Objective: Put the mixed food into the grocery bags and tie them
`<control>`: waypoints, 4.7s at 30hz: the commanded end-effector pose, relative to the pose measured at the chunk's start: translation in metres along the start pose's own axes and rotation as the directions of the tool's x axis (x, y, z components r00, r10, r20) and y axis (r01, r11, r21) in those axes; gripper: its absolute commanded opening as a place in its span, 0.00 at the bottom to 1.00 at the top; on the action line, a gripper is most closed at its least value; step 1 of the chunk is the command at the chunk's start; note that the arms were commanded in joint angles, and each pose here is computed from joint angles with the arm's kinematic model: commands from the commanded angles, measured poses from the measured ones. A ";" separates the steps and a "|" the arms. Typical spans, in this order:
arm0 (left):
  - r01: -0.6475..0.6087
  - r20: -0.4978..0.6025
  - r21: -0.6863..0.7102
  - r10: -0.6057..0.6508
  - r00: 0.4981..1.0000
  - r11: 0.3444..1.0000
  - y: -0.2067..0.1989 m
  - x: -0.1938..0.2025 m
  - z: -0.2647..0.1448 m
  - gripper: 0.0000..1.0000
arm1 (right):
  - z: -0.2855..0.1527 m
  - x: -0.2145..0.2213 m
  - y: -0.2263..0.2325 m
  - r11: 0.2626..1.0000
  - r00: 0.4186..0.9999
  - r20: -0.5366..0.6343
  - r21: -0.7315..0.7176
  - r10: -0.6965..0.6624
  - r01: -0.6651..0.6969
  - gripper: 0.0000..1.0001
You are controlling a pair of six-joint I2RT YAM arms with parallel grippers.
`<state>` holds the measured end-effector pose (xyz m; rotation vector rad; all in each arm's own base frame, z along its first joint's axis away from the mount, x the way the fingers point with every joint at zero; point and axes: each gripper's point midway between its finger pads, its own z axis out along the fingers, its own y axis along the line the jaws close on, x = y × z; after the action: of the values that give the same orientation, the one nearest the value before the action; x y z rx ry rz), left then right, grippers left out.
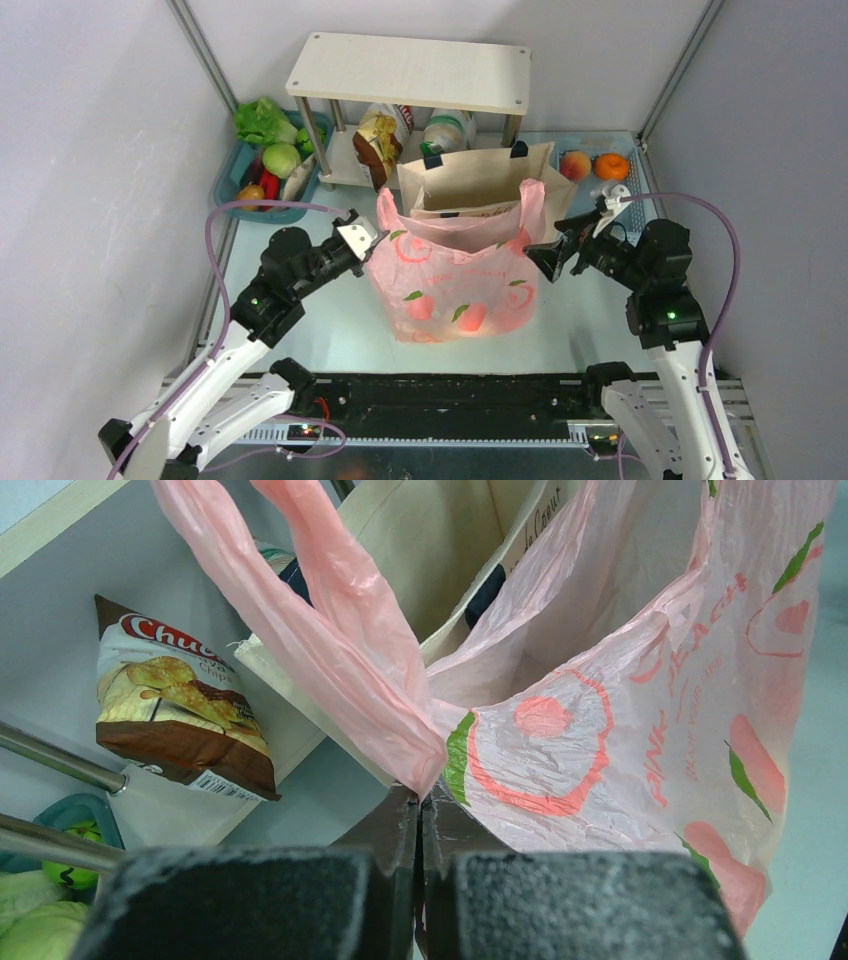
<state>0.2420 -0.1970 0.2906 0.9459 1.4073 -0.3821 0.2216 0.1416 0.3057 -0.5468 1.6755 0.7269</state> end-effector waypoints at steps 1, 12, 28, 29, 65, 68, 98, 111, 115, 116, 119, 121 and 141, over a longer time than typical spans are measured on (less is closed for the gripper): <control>-0.017 0.052 -0.014 0.017 0.999 1.000 0.005 -0.014 -0.002 0.00 | 0.008 -0.005 -0.010 1.000 1.000 0.013 0.002 -0.024 0.024 0.99; -0.017 0.051 -0.011 0.018 0.999 1.000 0.005 -0.014 -0.002 0.00 | 0.027 0.011 -0.029 0.999 0.999 -0.035 0.004 -0.032 0.032 0.99; -0.014 0.040 0.001 0.014 0.999 1.000 0.003 -0.010 0.002 0.00 | 0.065 0.003 -0.033 0.930 0.952 0.100 -0.205 -0.290 0.305 0.85; -0.016 0.040 -0.001 0.016 0.999 1.000 0.004 -0.011 0.002 0.00 | 0.065 0.000 -0.030 0.926 0.950 0.114 -0.217 -0.291 0.310 0.82; -0.263 -0.004 0.150 0.267 0.964 0.953 -0.020 -0.028 -0.007 0.00 | 0.021 -0.008 0.042 0.959 0.952 -0.118 0.086 0.281 -0.272 0.00; -0.358 -0.080 0.185 0.377 0.923 0.915 -0.028 -0.020 -0.009 0.00 | 0.015 0.001 0.039 0.945 0.939 -0.169 0.186 0.299 -0.268 0.00; -0.754 0.029 0.501 0.863 0.505 0.425 -0.106 -0.024 0.030 0.00 | 0.052 0.019 0.104 0.992 0.964 -0.260 -0.096 0.055 -0.082 0.00; -0.766 0.059 0.521 0.880 0.472 0.376 -0.118 -0.023 0.040 0.00 | 0.048 0.024 0.099 0.992 0.969 -0.234 -0.081 0.079 -0.101 0.00; -0.764 0.051 0.521 0.879 0.474 0.381 -0.117 -0.023 0.042 0.00 | 0.047 0.024 0.104 0.988 0.970 -0.231 -0.110 0.081 -0.109 0.00; -0.763 0.050 0.520 0.878 0.476 0.384 -0.117 -0.023 0.042 0.00 | 0.047 0.023 0.105 0.987 0.969 -0.231 -0.114 0.084 -0.113 0.00; -0.761 0.052 0.519 0.874 0.483 0.389 -0.119 -0.025 0.043 0.00 | 0.048 0.024 0.107 0.985 0.967 -0.237 -0.121 0.090 -0.122 0.00; -0.760 0.048 0.519 0.874 0.483 0.391 -0.118 -0.024 0.044 0.01 | 0.048 0.024 0.108 0.983 0.967 -0.237 -0.129 0.094 -0.127 0.00; -0.755 0.022 0.505 0.868 0.495 0.418 -0.118 -0.025 0.051 0.00 | 0.023 0.015 0.099 0.975 0.963 -0.189 -0.079 0.192 -0.209 0.34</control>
<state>0.1843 -0.3036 0.2428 2.1120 0.8894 0.2205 0.1673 0.2321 0.2971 -0.5564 1.9242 0.9069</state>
